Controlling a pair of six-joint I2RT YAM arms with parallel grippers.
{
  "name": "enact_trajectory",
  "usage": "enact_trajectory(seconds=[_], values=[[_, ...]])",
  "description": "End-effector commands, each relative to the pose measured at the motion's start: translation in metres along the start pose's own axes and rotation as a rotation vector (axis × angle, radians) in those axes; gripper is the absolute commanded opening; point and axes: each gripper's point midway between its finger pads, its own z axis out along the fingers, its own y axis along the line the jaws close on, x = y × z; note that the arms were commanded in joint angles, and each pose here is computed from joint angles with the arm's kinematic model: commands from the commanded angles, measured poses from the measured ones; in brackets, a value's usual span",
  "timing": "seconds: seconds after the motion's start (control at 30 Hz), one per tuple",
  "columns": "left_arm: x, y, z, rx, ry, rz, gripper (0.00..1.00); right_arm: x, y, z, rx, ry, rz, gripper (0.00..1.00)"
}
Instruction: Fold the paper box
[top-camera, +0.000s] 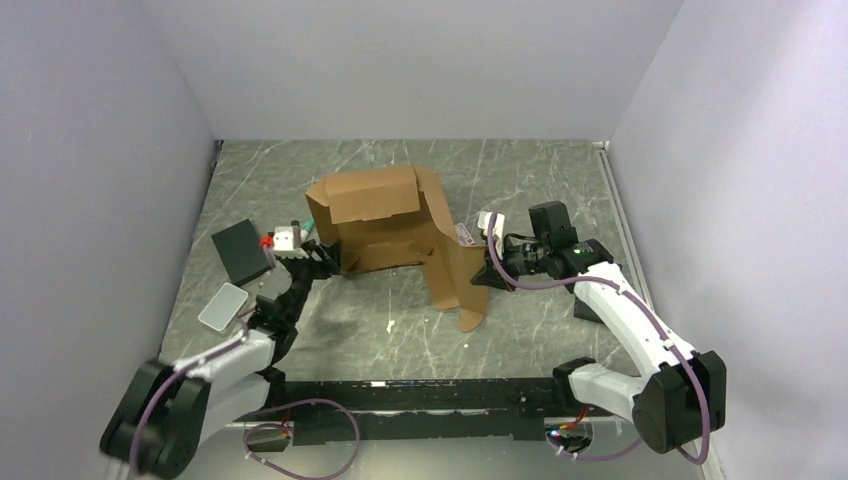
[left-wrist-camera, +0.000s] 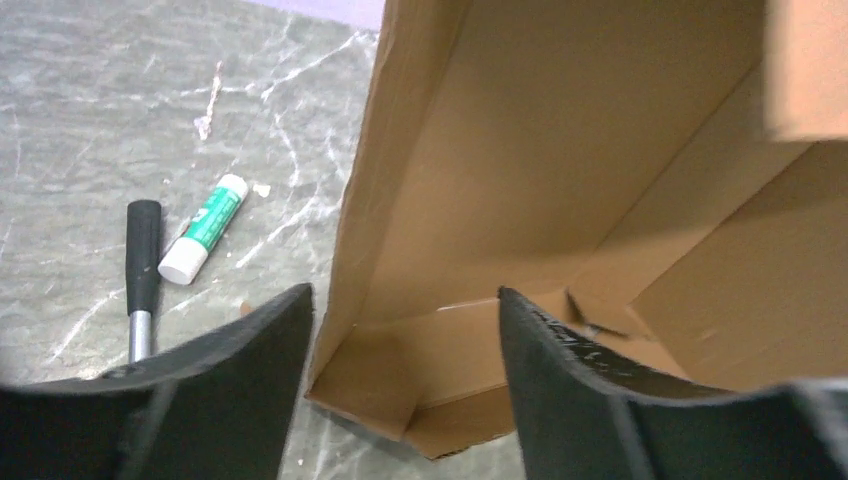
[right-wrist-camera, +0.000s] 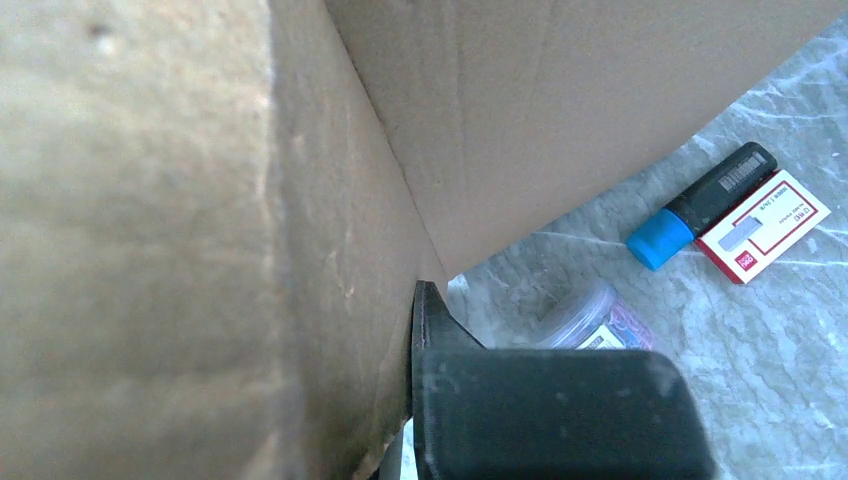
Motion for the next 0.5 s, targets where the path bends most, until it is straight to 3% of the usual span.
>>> enact_trajectory(seconds=[0.0,0.27,0.47], values=[[-0.02,-0.016,-0.015,0.024,0.042,-0.102,0.76,0.003,-0.009,-0.005,0.065,0.031,0.009,0.07],[-0.052,-0.025,-0.069,0.014,0.121,-0.198,0.99,0.007,-0.016,-0.004,0.102,0.049,0.019,0.07],[-0.091,-0.04,-0.077,0.107,-0.007,-0.145,0.99,0.008,-0.016,-0.004,0.098,0.052,0.022,0.07]])
